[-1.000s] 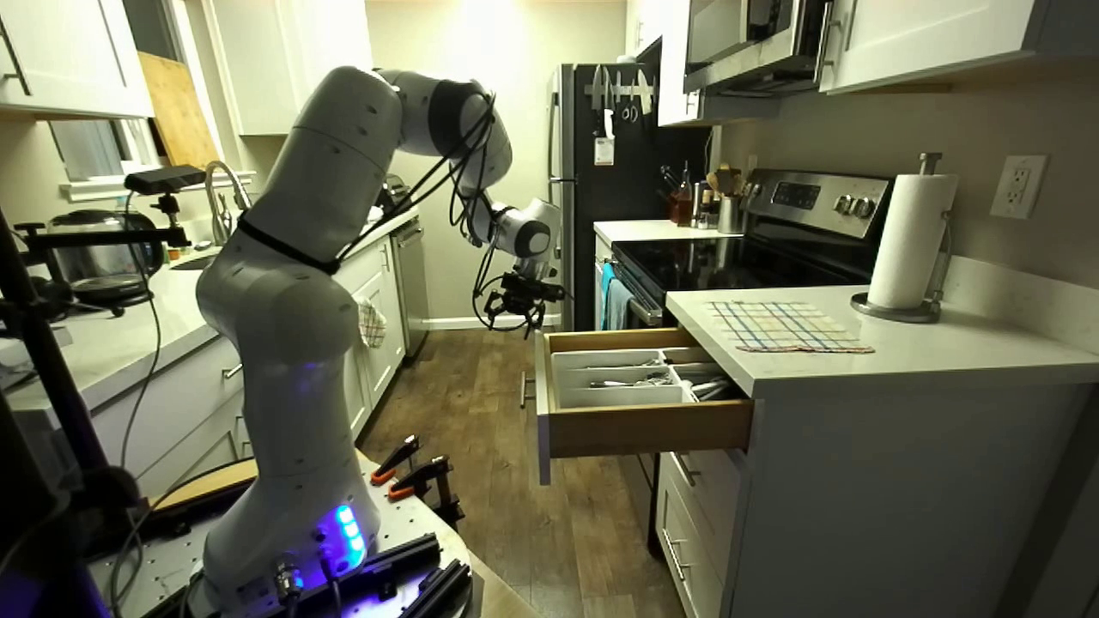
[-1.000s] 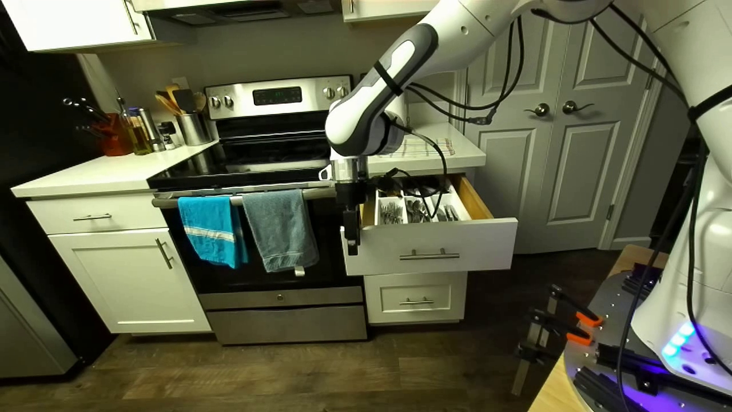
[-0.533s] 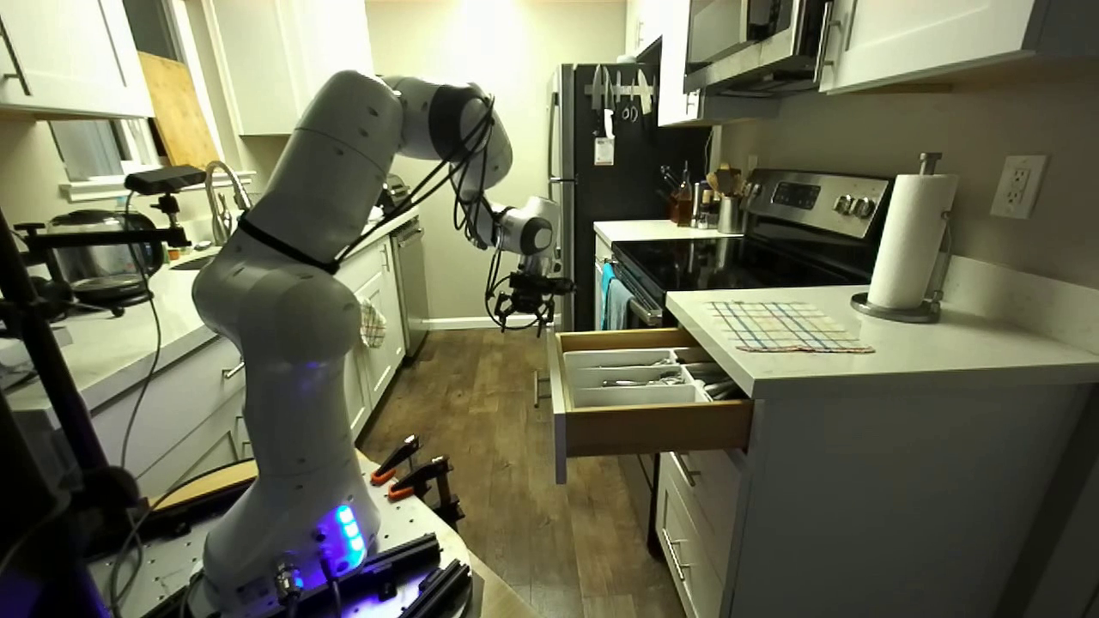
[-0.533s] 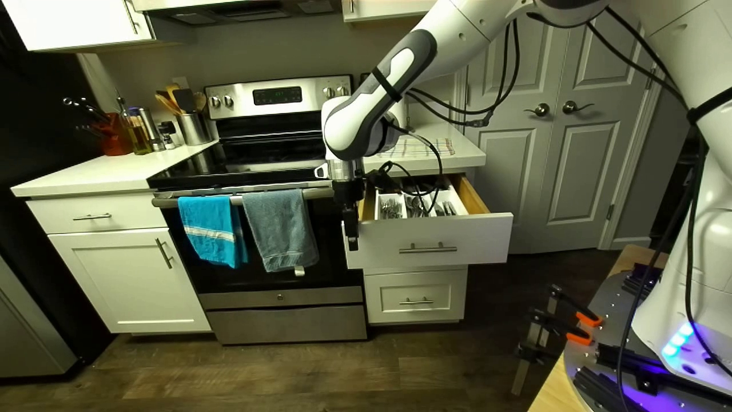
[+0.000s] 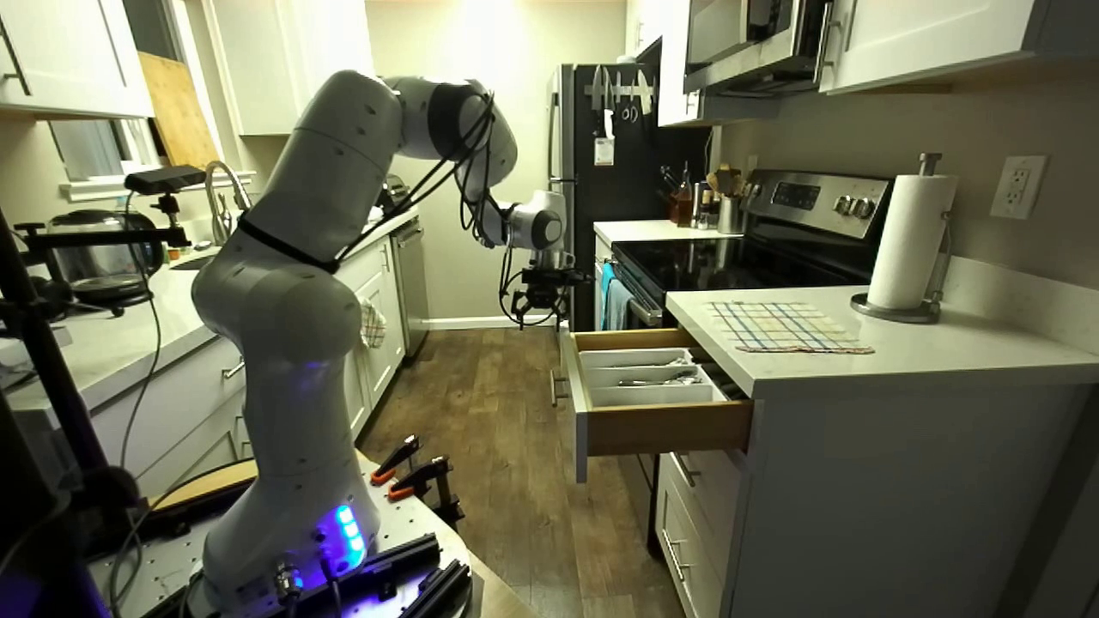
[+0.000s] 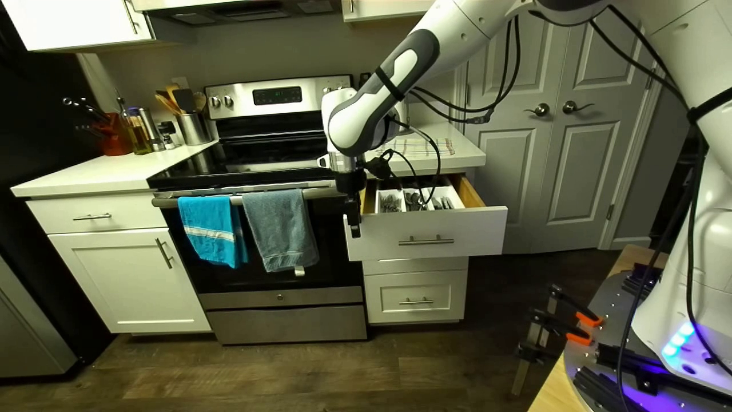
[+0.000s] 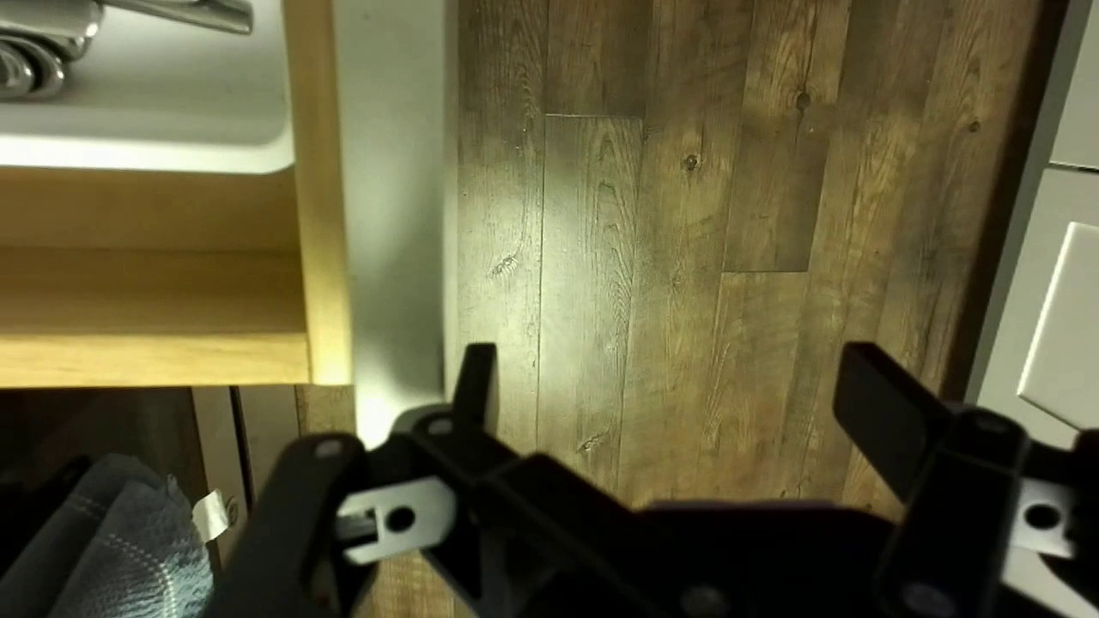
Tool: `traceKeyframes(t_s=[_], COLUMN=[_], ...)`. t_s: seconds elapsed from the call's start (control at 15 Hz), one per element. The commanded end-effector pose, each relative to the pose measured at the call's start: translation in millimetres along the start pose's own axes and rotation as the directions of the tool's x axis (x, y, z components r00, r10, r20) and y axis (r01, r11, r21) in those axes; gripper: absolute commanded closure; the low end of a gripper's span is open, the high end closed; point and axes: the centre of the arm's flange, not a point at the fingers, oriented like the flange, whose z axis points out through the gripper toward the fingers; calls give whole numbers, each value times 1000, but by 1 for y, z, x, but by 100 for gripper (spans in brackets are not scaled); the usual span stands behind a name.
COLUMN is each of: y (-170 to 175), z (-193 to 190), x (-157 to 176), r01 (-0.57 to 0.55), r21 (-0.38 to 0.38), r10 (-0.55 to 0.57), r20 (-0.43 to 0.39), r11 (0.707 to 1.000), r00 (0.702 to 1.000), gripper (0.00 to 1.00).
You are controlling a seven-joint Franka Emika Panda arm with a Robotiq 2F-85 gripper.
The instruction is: Push the top right drawer fully inwards
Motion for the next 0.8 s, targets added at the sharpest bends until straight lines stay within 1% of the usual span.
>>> traceKeyframes(t_s=[0.0,0.27,0.53,0.6,0.67,0.73], y=[13,36,76,86,92,89], z=[-1,-7,-25,-31,-37,-45], x=[-14,-28,-45,-48,-50,-46], r01=[-32,-65,-105,-114,-126,-110], r21=[-4,-56,-126,-155,-165,-85], r10=[32,63,101,110,119,100], r20=[-31,-33,-43,-39,-50,-110], r11=[999,996,986,981,978,990], r00=[999,997,994,993,992,989], gripper=[0,0,0,0,0,0])
